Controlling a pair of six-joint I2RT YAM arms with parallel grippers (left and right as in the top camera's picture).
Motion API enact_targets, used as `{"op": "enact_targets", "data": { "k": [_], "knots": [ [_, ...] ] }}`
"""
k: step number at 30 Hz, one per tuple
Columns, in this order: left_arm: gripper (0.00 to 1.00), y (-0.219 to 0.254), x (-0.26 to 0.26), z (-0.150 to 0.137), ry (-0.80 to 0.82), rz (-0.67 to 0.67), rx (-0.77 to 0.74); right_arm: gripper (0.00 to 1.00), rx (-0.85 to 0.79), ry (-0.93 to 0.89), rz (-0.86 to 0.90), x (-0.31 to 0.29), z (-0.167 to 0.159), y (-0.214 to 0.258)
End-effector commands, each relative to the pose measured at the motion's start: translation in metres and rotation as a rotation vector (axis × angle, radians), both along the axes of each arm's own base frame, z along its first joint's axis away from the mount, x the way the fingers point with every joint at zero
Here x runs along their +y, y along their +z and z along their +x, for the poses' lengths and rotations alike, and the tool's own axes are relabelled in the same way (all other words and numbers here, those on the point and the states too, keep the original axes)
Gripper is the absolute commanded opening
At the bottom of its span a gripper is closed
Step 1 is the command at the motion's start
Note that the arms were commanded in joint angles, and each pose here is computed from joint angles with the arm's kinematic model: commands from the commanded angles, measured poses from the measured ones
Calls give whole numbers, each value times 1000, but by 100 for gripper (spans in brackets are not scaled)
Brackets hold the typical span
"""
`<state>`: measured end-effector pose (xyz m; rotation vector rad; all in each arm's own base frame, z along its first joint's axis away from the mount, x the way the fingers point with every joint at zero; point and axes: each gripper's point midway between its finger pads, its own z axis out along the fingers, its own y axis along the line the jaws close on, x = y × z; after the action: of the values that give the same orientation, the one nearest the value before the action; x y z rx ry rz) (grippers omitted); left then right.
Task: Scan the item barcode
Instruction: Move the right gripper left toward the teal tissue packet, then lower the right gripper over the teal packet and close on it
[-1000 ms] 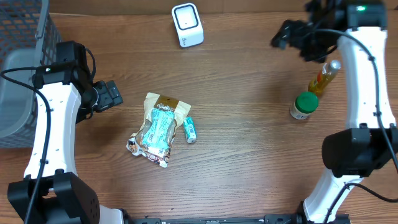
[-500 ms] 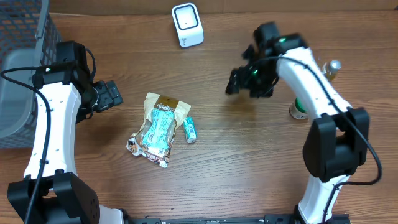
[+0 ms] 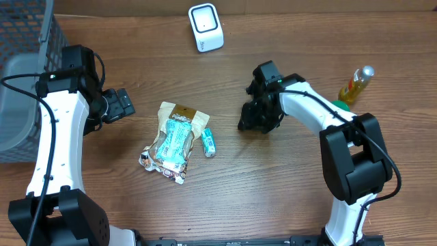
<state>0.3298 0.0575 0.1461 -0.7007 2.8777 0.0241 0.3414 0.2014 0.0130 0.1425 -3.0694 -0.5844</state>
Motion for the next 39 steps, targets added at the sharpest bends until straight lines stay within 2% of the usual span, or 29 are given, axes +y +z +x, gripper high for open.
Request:
{"op": "enact_targets", "data": {
  "k": [1, 2, 4, 14, 20, 25, 29, 33, 39],
  "knots": [
    [100, 0, 0, 1, 0, 3, -2, 24, 8, -18, 7, 3, -4, -2],
    [100, 0, 0, 1, 0, 3, -2, 15, 7, -18, 8, 3, -3, -2],
    [99, 0, 0, 1, 0, 3, -2, 4, 1, -18, 10, 3, -2, -2],
    [100, 0, 0, 1, 0, 3, -2, 4, 16, -33, 24, 10, -6, 2],
    [99, 0, 0, 1, 0, 3, -2, 4, -80, 14, 48, 26, -3, 29],
    [100, 0, 0, 1, 0, 3, -2, 4, -131, 93, 75, 57, -14, 40],
    [100, 0, 0, 1, 0, 3, -2, 4, -188, 137, -6, 64, -18, 35],
    [100, 0, 0, 1, 0, 3, -2, 11, -237, 164, -73, 69, -20, 33],
    [100, 0, 0, 1, 0, 3, -2, 24, -283, 207, -58, 88, -24, 36]
  ]
}}
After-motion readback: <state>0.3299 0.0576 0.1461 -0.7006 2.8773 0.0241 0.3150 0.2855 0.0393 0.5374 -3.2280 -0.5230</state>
